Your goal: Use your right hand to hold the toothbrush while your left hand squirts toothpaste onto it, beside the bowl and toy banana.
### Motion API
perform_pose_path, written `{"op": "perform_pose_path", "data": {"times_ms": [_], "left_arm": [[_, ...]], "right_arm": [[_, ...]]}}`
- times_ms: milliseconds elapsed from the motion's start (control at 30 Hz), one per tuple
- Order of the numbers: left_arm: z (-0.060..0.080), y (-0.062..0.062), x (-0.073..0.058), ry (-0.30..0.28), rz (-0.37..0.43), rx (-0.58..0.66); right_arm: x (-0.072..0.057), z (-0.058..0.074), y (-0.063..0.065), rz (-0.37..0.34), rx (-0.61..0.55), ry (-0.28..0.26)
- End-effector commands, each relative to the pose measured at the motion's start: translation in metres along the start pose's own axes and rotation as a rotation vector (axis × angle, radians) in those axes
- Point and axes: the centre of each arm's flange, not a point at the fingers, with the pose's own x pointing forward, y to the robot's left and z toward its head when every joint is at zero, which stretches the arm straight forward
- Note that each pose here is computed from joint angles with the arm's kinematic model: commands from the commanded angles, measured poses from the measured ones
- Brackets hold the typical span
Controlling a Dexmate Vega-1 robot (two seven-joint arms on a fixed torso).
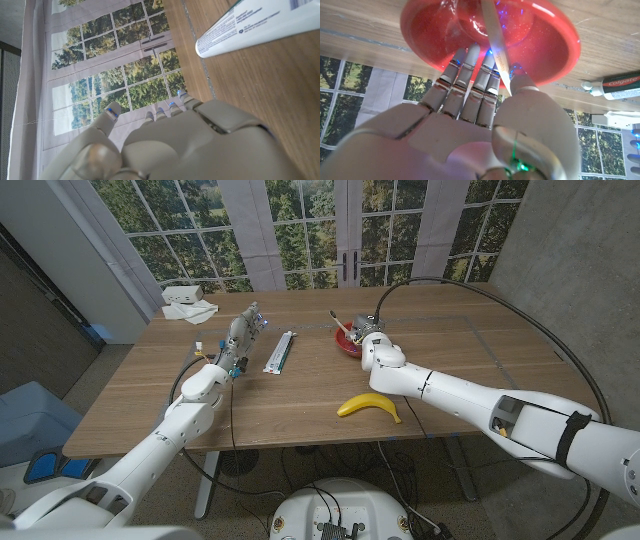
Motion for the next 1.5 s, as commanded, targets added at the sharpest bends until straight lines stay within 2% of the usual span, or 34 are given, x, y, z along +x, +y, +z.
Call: {"op": "perform_pose_path", "data": {"times_ms": [33, 500, 1000, 1500], "left_arm": [[0.001, 0.000, 0.000, -0.006, 0.003, 0.009], [0.005, 0.000, -0.001, -0.007, 0.019, 0.049], [0.007, 0.000, -0.002, -0.006, 0.029, 0.062], [0.015, -0.001, -0.012, 0.010, 0.067, 0.137]], "right_arm": [[-0.006, -0.001, -0.009, -0.048, 0.007, -0.044], [-0.012, 0.002, -0.019, -0.079, -0.008, -0.076], [-0.024, 0.008, -0.028, -0.131, -0.014, -0.133], [-0.037, 0.017, -0.040, -0.147, -0.002, -0.188]]}}
